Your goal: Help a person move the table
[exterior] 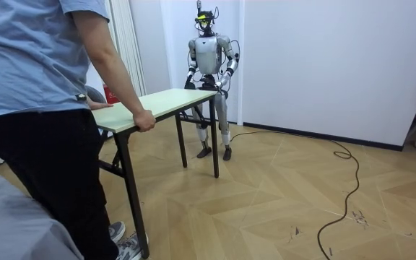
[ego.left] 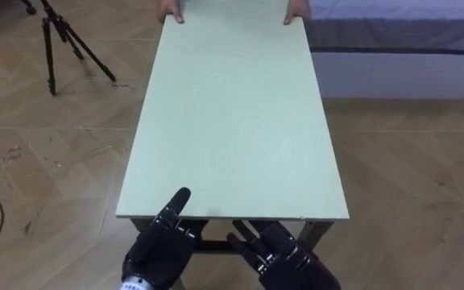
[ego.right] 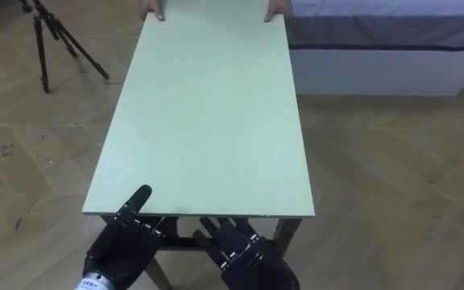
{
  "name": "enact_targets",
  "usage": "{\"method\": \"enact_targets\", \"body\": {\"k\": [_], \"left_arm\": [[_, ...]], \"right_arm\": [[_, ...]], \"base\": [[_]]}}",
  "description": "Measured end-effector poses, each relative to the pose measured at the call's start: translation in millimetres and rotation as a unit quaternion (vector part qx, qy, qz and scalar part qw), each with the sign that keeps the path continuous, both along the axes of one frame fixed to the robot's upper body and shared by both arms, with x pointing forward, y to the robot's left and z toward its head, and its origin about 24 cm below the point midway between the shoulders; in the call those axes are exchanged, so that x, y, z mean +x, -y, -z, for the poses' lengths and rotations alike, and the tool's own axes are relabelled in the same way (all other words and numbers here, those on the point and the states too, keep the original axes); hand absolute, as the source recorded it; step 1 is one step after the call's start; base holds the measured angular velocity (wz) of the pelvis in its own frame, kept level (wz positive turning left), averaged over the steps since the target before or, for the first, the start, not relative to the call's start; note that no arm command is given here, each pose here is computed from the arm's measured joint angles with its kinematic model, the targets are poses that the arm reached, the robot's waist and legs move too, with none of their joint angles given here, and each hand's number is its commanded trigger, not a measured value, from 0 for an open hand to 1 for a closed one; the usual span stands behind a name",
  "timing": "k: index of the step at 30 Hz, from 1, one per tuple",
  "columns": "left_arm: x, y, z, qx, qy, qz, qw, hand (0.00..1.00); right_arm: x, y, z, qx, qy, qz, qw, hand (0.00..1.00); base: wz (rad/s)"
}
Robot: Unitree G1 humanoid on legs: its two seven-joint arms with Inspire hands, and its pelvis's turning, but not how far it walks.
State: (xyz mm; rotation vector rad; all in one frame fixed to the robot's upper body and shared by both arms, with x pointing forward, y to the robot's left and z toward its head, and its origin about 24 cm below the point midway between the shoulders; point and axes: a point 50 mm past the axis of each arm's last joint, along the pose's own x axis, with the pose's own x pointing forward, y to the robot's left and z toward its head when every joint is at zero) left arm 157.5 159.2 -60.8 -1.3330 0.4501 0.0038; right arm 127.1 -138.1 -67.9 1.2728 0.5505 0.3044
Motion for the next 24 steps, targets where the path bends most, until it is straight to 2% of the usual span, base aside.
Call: {"method": "enact_targets", "body": {"k": [3,24], "left_arm": [[1.3,-6.3,-0.2,0.006,-0.007,-0.013,1.000,0.00],[3.0,-6.8,1.2,0.006,-0.034,-0.017,0.999,0.00]], "right_arm": [[4.4,4.1,-2.8,-0.011,-0.009,0.010,1.000,0.00],[17.4,11.5,-7.0,-0.005,-0.073,0.098,0.992,0.00]], "base": [[0.00],[-0.01]]}}
